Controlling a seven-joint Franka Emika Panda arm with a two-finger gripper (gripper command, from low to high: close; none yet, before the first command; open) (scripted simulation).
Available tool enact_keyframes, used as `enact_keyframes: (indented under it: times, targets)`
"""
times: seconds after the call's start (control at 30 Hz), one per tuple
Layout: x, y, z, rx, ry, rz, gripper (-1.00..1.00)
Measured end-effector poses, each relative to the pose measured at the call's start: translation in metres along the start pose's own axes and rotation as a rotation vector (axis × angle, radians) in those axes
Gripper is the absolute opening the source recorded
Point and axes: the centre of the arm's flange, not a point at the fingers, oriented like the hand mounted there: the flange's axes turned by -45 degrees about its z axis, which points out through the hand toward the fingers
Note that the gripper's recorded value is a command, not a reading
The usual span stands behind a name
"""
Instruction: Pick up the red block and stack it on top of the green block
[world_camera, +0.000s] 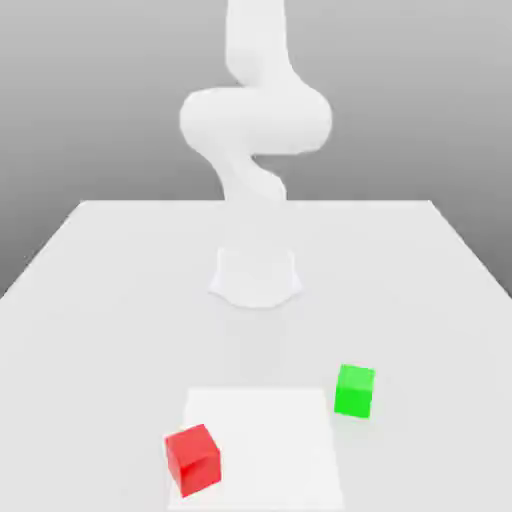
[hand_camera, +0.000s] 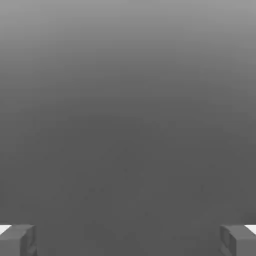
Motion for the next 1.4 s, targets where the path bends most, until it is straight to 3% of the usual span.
enact_keyframes:
  times: [0.33, 0.77, 0.97, 1.0, 1.23, 1.4]
  targets:
    - [-0.058, 0.030, 0.202, 0.104, -0.296, -0.169, 0.00]
    - [-0.230, 0.065, 0.377, 0.158, -0.667, -0.405, 0.00]
    - [-0.289, 0.070, 0.431, 0.160, -0.711, -0.440, 0.00]
    - [-0.294, 0.070, 0.436, 0.160, -0.712, -0.439, -1.00]
    - [-0.294, 0.070, 0.436, 0.161, -0.713, -0.439, -1.00]
    - [-0.260, 0.067, 0.396, 0.165, -0.713, -0.444, -1.00]
